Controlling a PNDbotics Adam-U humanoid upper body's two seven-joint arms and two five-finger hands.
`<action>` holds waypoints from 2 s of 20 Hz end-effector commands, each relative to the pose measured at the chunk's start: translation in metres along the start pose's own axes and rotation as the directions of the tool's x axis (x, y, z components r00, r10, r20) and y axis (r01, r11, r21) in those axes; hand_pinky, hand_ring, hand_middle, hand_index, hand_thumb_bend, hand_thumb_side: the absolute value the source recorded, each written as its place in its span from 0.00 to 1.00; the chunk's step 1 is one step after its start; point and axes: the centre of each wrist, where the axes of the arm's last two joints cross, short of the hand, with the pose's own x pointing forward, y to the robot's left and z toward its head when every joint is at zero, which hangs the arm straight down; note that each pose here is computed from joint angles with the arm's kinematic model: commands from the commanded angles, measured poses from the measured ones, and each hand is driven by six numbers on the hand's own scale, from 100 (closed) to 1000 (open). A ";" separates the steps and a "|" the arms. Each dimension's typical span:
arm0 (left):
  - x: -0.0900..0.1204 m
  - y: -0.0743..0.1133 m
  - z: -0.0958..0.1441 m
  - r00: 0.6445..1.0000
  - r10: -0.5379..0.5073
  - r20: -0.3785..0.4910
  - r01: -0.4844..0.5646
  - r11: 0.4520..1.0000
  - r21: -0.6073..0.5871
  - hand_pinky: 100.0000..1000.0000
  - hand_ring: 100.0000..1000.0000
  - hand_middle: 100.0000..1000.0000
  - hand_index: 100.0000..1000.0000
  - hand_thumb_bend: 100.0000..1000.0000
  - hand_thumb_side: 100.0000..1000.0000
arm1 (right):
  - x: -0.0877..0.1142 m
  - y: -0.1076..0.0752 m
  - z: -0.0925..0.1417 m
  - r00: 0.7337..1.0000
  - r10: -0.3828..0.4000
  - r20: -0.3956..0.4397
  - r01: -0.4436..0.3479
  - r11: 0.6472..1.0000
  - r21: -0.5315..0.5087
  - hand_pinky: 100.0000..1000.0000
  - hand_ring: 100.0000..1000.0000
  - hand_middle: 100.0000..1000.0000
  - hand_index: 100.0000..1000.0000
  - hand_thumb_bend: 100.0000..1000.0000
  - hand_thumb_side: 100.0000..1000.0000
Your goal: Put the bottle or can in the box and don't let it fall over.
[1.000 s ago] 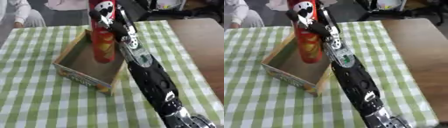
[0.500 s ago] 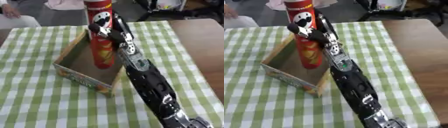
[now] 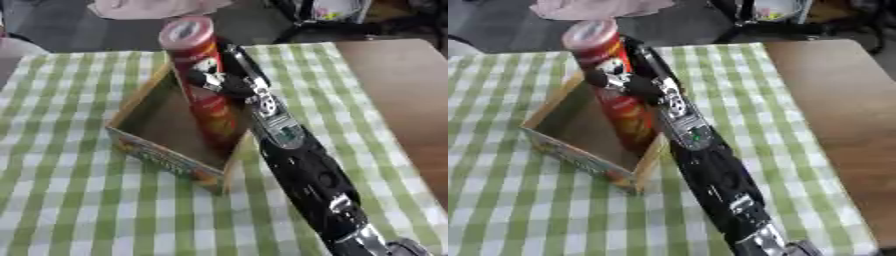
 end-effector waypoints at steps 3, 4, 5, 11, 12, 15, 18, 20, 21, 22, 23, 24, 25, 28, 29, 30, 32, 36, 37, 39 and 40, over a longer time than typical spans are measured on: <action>0.010 0.006 -0.004 0.999 -0.021 0.032 0.021 1.000 0.001 0.84 0.69 0.69 0.70 0.54 0.42 | 0.007 -0.012 0.000 0.995 0.092 -0.032 -0.091 0.995 0.049 0.55 0.92 0.93 0.86 1.00 0.47; 0.009 0.006 -0.004 0.999 -0.022 0.031 0.022 1.000 0.002 0.84 0.69 0.69 0.70 0.54 0.42 | 0.008 -0.014 0.001 0.994 0.098 -0.038 -0.097 0.994 0.048 0.55 0.92 0.94 0.86 1.00 0.47; 0.009 0.006 -0.003 0.999 -0.023 0.029 0.023 1.000 0.002 0.85 0.69 0.69 0.70 0.54 0.42 | 0.008 -0.015 0.002 0.994 0.102 -0.042 -0.101 0.994 0.044 0.55 0.92 0.94 0.86 1.00 0.47; 0.008 0.007 -0.003 0.999 -0.027 0.024 0.027 1.000 0.002 0.85 0.69 0.69 0.70 0.54 0.42 | 0.017 -0.024 0.001 0.996 0.091 -0.026 -0.091 0.996 -0.010 0.55 0.92 0.94 0.86 1.00 0.44; 0.008 0.008 -0.003 0.999 -0.028 0.023 0.028 1.000 0.002 0.85 0.69 0.69 0.70 0.54 0.42 | 0.020 -0.026 0.001 0.996 0.089 -0.018 -0.090 0.996 -0.020 0.55 0.92 0.94 0.86 1.00 0.44; 0.007 0.008 -0.002 0.999 -0.030 0.020 0.030 1.000 0.001 0.85 0.69 0.69 0.70 0.54 0.42 | 0.027 -0.032 0.000 0.996 0.093 -0.005 -0.093 0.995 -0.043 0.56 0.93 0.95 0.86 1.00 0.44; 0.006 0.009 -0.001 0.999 -0.033 0.017 0.032 0.999 0.003 0.85 0.69 0.69 0.70 0.54 0.42 | 0.030 -0.039 0.001 0.994 0.108 -0.007 -0.108 0.992 -0.061 0.56 0.93 0.96 0.87 1.00 0.46; 0.006 0.009 -0.001 0.999 -0.034 0.015 0.034 0.999 0.003 0.85 0.69 0.69 0.70 0.54 0.42 | 0.030 -0.042 0.003 0.993 0.114 -0.015 -0.115 0.991 -0.063 0.56 0.94 0.96 0.87 1.00 0.45; 0.006 0.009 -0.001 0.999 -0.035 0.015 0.035 0.999 0.003 0.85 0.69 0.69 0.70 0.54 0.42 | 0.030 -0.044 0.004 0.993 0.116 -0.020 -0.117 0.991 -0.062 0.56 0.94 0.96 0.87 1.00 0.45; 0.006 0.010 -0.001 0.999 -0.035 0.014 0.035 0.999 0.002 0.85 0.69 0.69 0.70 0.54 0.42 | 0.030 -0.045 0.005 0.993 0.118 -0.024 -0.119 0.991 -0.061 0.56 0.94 0.96 0.87 1.00 0.45; 0.005 0.010 -0.001 0.999 -0.036 0.013 0.036 0.999 0.002 0.85 0.69 0.69 0.70 0.54 0.42 | 0.029 -0.047 0.007 0.992 0.119 -0.031 -0.121 0.991 -0.063 0.56 0.94 0.96 0.87 1.00 0.45; 0.005 0.010 -0.001 0.999 -0.037 0.013 0.037 0.999 0.003 0.85 0.69 0.69 0.70 0.54 0.42 | 0.029 -0.050 0.009 0.992 0.120 -0.036 -0.122 0.990 -0.067 0.56 0.94 0.96 0.87 1.00 0.45; 0.005 0.010 0.000 0.999 -0.038 0.013 0.038 0.999 0.003 0.85 0.69 0.69 0.70 0.54 0.42 | 0.028 -0.053 0.011 0.992 0.119 -0.041 -0.122 0.990 -0.073 0.56 0.94 0.96 0.87 1.00 0.45; 0.005 0.011 0.000 0.999 -0.040 0.011 0.040 0.999 0.003 0.85 0.69 0.69 0.70 0.54 0.42 | 0.028 -0.060 0.016 0.992 0.118 -0.048 -0.122 0.988 -0.095 0.55 0.94 0.96 0.87 1.00 0.45; 0.005 0.011 0.000 0.999 -0.041 0.010 0.041 0.999 0.003 0.85 0.69 0.69 0.70 0.54 0.42 | 0.029 -0.063 0.017 0.992 0.117 -0.050 -0.122 0.987 -0.103 0.55 0.93 0.96 0.87 1.00 0.44; 0.004 0.012 0.000 0.999 -0.042 0.009 0.042 0.999 0.004 0.85 0.69 0.69 0.70 0.54 0.42 | 0.029 -0.066 0.019 0.992 0.117 -0.051 -0.122 0.986 -0.113 0.55 0.93 0.96 0.87 1.00 0.44; 0.004 0.012 0.001 0.999 -0.045 0.008 0.045 0.999 0.004 0.85 0.69 0.69 0.70 0.54 0.42 | 0.031 -0.072 0.023 0.991 0.119 -0.053 -0.125 0.983 -0.131 0.55 0.93 0.97 0.87 1.00 0.43; 0.003 0.014 0.001 0.999 -0.053 0.004 0.053 0.999 0.008 0.85 0.69 0.69 0.70 0.54 0.42 | 0.035 -0.090 0.033 0.989 0.133 -0.069 -0.143 0.976 -0.162 0.55 0.93 0.97 0.87 1.00 0.41; 0.003 0.015 0.002 0.999 -0.054 0.003 0.054 0.998 0.010 0.85 0.69 0.69 0.70 0.54 0.42 | 0.036 -0.095 0.037 0.987 0.139 -0.075 -0.150 0.974 -0.172 0.55 0.93 0.97 0.87 1.00 0.41; 0.003 0.016 0.002 0.998 -0.057 0.002 0.057 0.998 0.012 0.85 0.69 0.69 0.70 0.54 0.42 | 0.039 -0.106 0.044 0.984 0.153 -0.087 -0.167 0.966 -0.195 0.55 0.92 0.96 0.87 1.00 0.38; 0.003 0.016 0.002 0.998 -0.057 0.002 0.057 0.998 0.013 0.85 0.69 0.69 0.70 0.54 0.42 | 0.040 -0.111 0.047 0.983 0.159 -0.092 -0.175 0.963 -0.207 0.55 0.92 0.96 0.87 1.00 0.37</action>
